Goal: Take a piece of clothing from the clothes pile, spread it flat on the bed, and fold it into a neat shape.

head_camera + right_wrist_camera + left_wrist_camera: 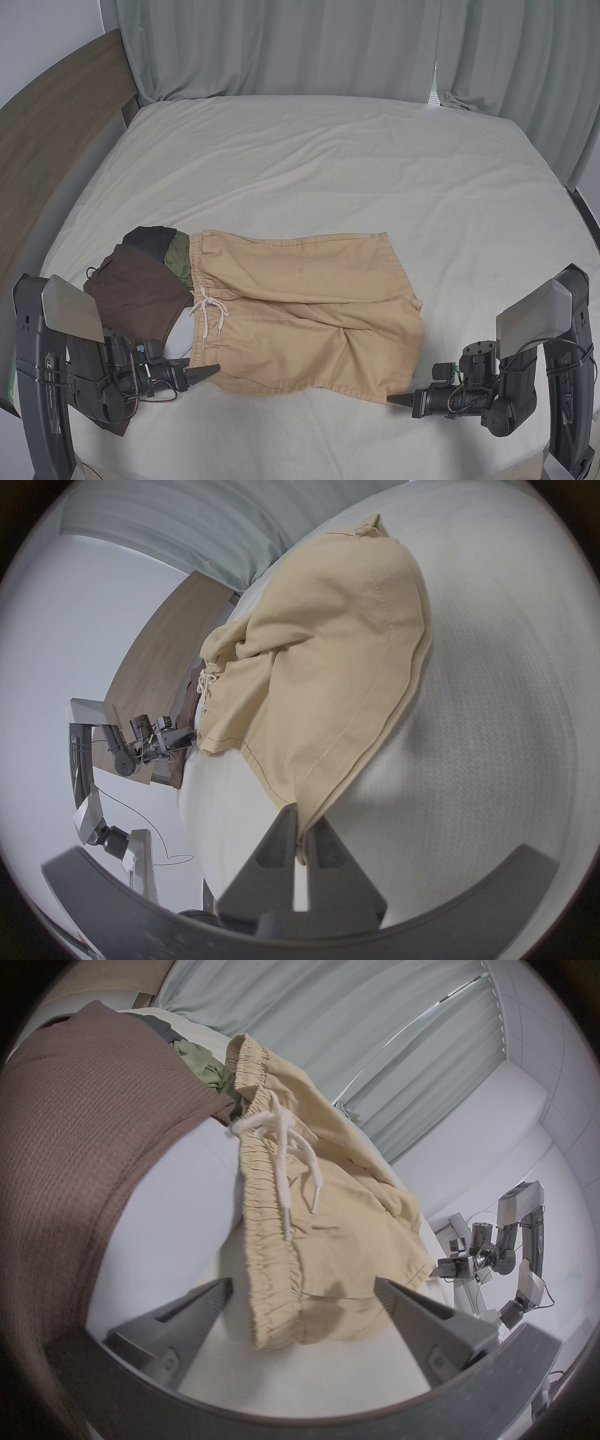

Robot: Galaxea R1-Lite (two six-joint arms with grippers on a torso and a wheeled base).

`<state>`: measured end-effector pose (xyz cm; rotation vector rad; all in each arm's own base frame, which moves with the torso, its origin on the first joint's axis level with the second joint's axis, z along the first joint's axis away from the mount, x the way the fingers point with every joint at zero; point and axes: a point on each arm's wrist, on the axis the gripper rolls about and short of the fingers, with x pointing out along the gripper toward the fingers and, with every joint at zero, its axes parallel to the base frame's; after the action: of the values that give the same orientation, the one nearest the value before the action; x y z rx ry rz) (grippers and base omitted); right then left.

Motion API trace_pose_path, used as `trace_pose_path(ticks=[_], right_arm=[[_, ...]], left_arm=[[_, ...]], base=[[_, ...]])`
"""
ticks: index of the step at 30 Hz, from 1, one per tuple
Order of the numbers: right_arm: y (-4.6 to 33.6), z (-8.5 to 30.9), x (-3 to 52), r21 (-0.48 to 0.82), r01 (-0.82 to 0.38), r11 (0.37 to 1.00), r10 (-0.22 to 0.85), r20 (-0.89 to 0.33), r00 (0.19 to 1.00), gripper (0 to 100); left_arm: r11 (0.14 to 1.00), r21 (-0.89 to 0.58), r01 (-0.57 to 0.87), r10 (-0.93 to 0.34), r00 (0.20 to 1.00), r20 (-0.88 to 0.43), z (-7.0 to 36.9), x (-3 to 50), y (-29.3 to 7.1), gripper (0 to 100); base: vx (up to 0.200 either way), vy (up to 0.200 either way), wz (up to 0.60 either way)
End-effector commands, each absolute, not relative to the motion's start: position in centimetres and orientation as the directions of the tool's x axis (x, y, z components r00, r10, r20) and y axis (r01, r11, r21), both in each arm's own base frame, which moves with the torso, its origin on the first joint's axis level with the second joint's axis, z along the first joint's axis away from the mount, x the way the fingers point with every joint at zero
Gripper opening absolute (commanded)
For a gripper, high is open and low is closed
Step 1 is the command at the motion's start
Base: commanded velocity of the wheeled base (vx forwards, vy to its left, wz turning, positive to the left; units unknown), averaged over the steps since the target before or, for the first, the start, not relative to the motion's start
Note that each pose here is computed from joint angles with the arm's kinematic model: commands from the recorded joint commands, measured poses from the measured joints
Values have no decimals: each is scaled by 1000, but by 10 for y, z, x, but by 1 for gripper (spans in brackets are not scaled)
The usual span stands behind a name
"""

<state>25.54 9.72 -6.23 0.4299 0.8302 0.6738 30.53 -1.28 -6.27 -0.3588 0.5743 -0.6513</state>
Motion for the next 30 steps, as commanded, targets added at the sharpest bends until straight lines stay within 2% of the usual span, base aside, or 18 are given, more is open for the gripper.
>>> trace_pose_path(ticks=[1, 16, 21, 30], right_arm=[[97, -61, 256, 590, -377, 714, 694, -524, 493, 0], [72, -60, 241, 530, -369, 764, 644, -578, 501, 0], [67, -45, 229, 531, -365, 765, 642, -578, 504, 0], [60, -41, 215, 540, -333, 773, 632, -604, 486, 0]], left_arm=[[748, -481, 457, -650, 654, -388, -67, 308, -12, 0], [760, -442, 477, -642, 658, -393, -66, 304, -5, 0], [758, -443, 479, -645, 649, -403, -66, 293, 5, 0], [744, -481, 463, -660, 619, -425, -54, 263, 13, 0]], base=[[0, 0, 0], [0, 0, 0], [0, 0, 0], [0, 0, 0]])
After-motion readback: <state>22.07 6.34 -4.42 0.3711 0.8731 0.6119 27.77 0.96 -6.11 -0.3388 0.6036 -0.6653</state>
